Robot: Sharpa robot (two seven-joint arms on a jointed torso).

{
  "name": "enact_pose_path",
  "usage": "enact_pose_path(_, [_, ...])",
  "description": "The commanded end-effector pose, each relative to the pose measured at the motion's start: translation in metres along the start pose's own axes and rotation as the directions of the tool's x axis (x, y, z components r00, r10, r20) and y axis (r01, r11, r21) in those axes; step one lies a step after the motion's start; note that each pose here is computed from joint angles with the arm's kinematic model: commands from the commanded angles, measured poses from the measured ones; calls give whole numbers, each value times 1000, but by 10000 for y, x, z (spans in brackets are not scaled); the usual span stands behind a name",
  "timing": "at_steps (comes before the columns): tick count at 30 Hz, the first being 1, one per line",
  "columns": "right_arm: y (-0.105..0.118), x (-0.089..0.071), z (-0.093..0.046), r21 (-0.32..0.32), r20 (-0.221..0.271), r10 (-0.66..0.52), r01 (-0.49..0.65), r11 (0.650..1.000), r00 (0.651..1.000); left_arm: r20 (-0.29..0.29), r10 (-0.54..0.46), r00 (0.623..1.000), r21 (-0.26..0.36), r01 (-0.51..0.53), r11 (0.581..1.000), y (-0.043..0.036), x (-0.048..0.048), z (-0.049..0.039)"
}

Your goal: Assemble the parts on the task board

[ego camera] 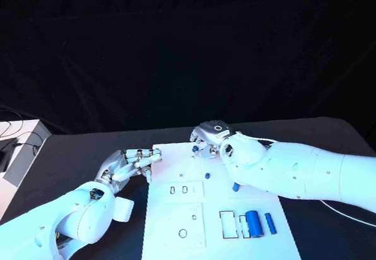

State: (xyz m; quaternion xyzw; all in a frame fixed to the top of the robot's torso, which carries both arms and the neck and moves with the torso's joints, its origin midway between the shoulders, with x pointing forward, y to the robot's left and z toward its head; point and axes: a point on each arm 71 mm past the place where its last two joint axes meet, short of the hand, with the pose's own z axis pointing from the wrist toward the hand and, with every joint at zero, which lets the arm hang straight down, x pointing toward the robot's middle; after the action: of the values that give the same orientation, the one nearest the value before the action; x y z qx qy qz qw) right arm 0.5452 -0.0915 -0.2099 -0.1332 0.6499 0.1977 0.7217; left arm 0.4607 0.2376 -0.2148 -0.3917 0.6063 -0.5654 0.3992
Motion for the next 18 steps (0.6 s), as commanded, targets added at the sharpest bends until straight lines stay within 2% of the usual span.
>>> enact_pose_path(1, [-11,-24,-19,-9,20,14,-14,1000,1000,-3,1,1000,7,-1,1000,-7,4,3])
enact_pose_path(8, [-120,-104,-137,-6,43,72,-71,997,997,0,2,1000,10,-2,1000,-3,-7,6])
enact_pose_path(18, [-410,-422,-452,18,35,248,-248,968,968,9,4,1000,22,-4,1000,7,-49,11])
